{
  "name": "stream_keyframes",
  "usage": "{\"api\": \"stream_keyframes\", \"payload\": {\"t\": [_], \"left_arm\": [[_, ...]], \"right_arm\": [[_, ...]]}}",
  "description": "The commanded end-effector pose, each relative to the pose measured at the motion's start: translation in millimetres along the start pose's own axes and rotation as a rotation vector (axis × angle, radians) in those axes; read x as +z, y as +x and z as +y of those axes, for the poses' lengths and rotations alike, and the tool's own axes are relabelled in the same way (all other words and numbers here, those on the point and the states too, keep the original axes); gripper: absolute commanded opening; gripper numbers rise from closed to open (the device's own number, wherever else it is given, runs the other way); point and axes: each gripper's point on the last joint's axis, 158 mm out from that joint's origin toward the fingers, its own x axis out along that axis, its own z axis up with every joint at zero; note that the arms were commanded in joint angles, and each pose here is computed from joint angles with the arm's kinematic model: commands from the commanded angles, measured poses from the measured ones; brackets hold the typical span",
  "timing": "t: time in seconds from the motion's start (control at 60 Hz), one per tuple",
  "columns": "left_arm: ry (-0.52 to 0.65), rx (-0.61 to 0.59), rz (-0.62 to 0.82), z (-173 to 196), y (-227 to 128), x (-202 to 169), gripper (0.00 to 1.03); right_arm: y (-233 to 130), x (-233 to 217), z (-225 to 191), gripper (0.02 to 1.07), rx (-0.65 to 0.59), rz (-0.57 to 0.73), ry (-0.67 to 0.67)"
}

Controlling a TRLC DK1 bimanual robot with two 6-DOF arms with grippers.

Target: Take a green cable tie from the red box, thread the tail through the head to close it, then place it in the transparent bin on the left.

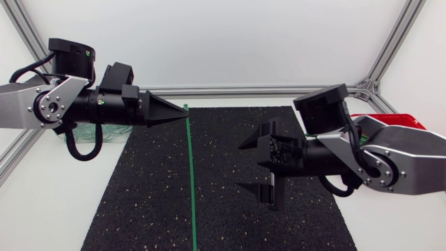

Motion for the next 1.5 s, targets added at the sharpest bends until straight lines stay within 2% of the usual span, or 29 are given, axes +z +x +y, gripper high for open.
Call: {"api": "stream_keyframes", "payload": {"t": [0.0,0.183,0.383,0.567,0.75,1.133,1.4,1.483], "left_arm": [[-0.047,-0.012,-0.014,2.9,-5.7,13.5,0.04],[-0.084,-0.027,-0.023,11.6,-14.2,24.4,0.04],[-0.107,-0.059,-0.016,13.9,-18.1,27.0,0.04],[-0.110,-0.073,-0.006,15.5,-15.5,25.8,0.04],[-0.123,-0.070,-0.006,25.0,-15.0,28.2,0.04],[-0.139,-0.062,-0.009,38.3,-16.5,27.7,0.04],[-0.148,-0.062,0.001,43.2,-13.0,25.8,0.04],[-0.151,-0.064,0.006,43.7,-11.0,25.1,0.04]], "right_arm": [[0.4,2.5,7.1,1.03,-0.026,-0.015,-0.138],[0.7,17.4,8.3,1.03,-0.055,-0.043,-0.324],[9.2,26.2,25.0,1.03,-0.031,-0.008,-0.513],[10.1,53.6,31.2,1.03,-0.114,-0.072,-0.667],[15.4,70.2,57.0,1.03,-0.126,-0.114,-0.816],[23.8,81.1,75.3,1.03,-0.047,-0.198,-0.845],[17.5,88.7,88.2,1.03,-0.091,-0.277,-0.985],[21.4,86.9,89.1,1.03,-0.094,-0.280,-0.991]]}}
